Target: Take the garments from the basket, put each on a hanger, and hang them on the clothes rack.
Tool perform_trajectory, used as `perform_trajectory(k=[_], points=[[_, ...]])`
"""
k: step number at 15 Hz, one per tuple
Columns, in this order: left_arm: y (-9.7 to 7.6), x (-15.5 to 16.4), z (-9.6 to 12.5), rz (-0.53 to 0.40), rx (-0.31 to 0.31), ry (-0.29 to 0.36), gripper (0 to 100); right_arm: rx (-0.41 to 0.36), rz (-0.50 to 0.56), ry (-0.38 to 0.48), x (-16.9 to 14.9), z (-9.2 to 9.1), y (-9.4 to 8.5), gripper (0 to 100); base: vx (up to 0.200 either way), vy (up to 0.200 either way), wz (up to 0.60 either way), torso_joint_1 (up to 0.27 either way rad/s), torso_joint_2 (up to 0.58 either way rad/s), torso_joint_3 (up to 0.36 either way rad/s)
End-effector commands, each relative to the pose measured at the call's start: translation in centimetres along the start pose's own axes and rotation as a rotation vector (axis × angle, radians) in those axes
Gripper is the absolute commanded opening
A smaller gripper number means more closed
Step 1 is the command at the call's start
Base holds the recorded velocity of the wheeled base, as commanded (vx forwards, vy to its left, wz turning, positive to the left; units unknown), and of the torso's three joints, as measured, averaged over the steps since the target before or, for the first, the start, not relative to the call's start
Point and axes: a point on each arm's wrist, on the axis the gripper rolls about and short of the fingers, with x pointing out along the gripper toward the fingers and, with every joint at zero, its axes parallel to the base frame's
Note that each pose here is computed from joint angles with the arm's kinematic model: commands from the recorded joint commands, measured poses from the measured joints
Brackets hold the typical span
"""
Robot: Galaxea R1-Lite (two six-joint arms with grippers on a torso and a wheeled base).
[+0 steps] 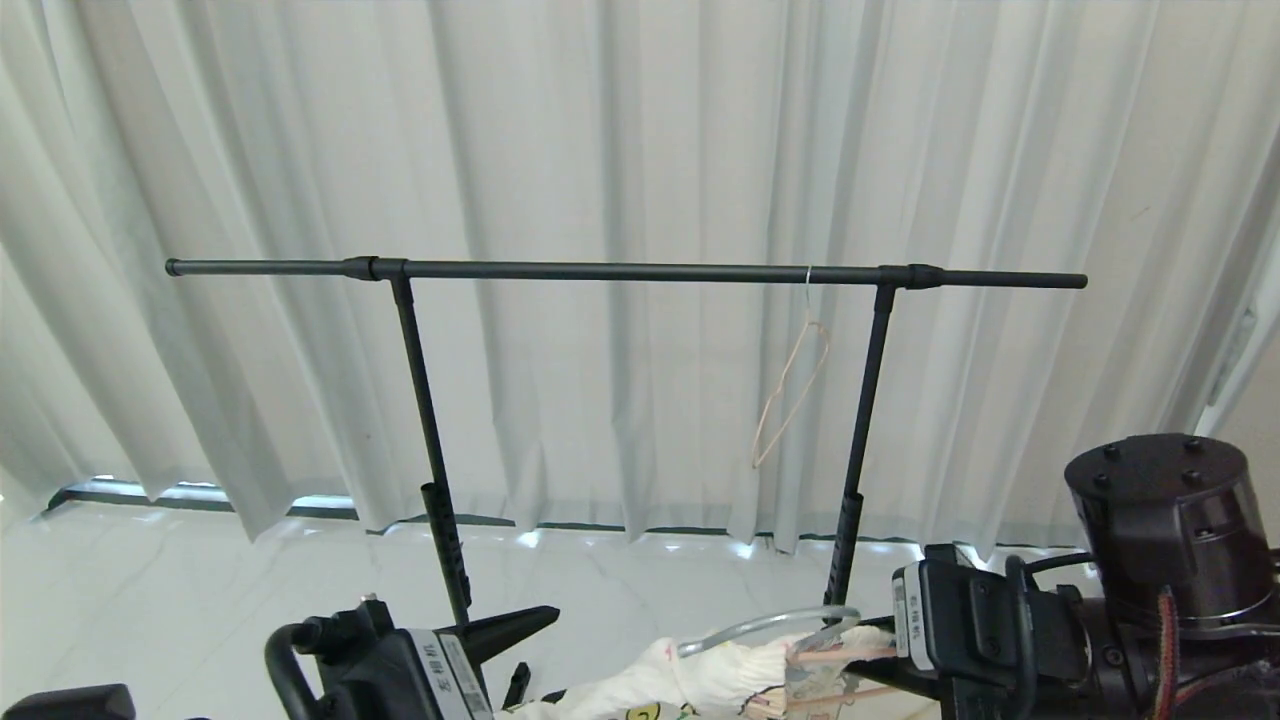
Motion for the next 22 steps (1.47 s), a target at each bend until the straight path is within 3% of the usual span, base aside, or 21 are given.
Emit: perform_trajectory(k=[1, 6, 9, 13, 16, 17, 22], points=[[1.2, -1.2, -0.5, 0.06, -0.024, -0.017, 100, 0.028, -0.052, 0.016, -1.1, -1.0, -0.6, 0, 0.0, 0.0, 0.0, 0.0, 0.0, 0.0], [2.9, -3.7, -5.1, 0.198, -0.063, 0.096, 100, 0.05, -0.104, 0.021, -2.0, -1.4, -1.5, 0, 0.0, 0.0, 0.0, 0.0, 0.0, 0.0], [3.9, -3.5, -6.0, 0.274, -0.1, 0.155, 100, 0.039, -0.115, -0.001, -2.5, -1.0, -1.5, 0, 0.0, 0.0, 0.0, 0.0, 0.0, 0.0], [3.7, -2.8, -7.4, 0.211, -0.109, 0.25, 100, 0.0, -0.121, -0.026, -3.1, -0.6, -1.2, 0, 0.0, 0.0, 0.0, 0.0, 0.0, 0.0], [4.1, -2.5, -7.5, 0.223, -0.124, 0.269, 100, -0.038, -0.09, -0.06, -3.2, 0.2, -0.4, 0, 0.0, 0.0, 0.0, 0.0, 0.0, 0.0], [4.1, -2.5, -7.5, 0.212, -0.13, 0.265, 0, -0.043, -0.084, -0.065, -3.2, 0.3, -0.2, 0, 0.0, 0.0, 0.0, 0.0, 0.0, 0.0], [4.7, -2.7, -8.0, 0.255, -0.155, 0.288, 0, -0.033, -0.092, -0.055, -3.2, 0.1, -0.3, 0, 0.0, 0.0, 0.0, 0.0, 0.0, 0.0]])
